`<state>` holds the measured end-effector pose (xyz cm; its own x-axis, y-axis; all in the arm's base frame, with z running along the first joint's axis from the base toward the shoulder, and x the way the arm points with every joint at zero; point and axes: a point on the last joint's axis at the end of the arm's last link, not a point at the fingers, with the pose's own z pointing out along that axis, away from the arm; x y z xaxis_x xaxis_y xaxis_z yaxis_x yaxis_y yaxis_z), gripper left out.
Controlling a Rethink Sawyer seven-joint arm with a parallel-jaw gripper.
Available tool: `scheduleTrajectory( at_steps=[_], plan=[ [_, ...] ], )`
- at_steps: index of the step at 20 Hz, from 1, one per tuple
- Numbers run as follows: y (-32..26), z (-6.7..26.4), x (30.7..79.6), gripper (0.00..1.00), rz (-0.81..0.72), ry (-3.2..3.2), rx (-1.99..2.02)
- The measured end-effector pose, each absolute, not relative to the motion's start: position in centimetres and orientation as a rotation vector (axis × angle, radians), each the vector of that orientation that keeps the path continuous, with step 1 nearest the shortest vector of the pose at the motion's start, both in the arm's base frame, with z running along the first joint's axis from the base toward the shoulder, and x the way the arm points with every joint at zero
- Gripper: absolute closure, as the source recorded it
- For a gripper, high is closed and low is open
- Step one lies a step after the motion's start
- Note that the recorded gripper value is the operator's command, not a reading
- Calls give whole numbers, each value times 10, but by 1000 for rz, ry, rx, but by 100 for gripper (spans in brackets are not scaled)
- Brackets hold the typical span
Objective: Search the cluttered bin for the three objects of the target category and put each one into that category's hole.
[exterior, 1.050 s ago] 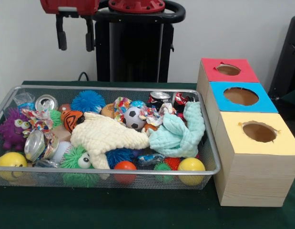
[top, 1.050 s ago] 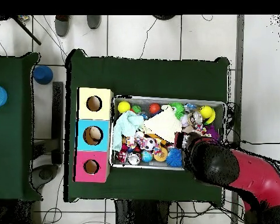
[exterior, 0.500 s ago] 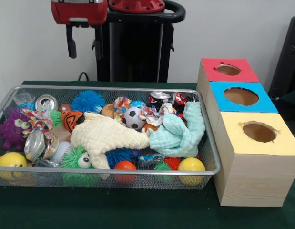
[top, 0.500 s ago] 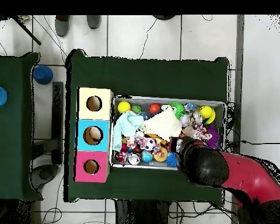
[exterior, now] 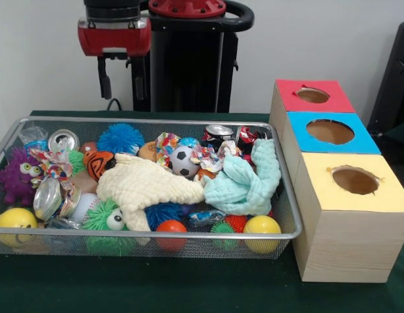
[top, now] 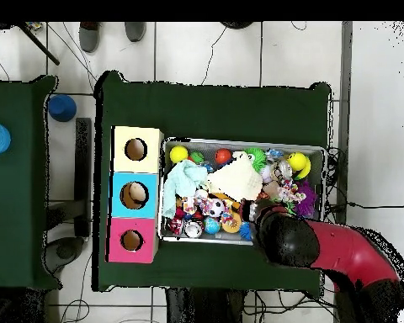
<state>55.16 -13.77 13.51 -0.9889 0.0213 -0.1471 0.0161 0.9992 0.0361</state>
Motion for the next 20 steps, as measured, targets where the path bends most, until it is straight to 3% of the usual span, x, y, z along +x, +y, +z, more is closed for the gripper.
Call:
scheduleTrajectory(
  at_steps=[20],
  plan=[
    [-128,46,512,0,138,2994,-119]
  ],
)
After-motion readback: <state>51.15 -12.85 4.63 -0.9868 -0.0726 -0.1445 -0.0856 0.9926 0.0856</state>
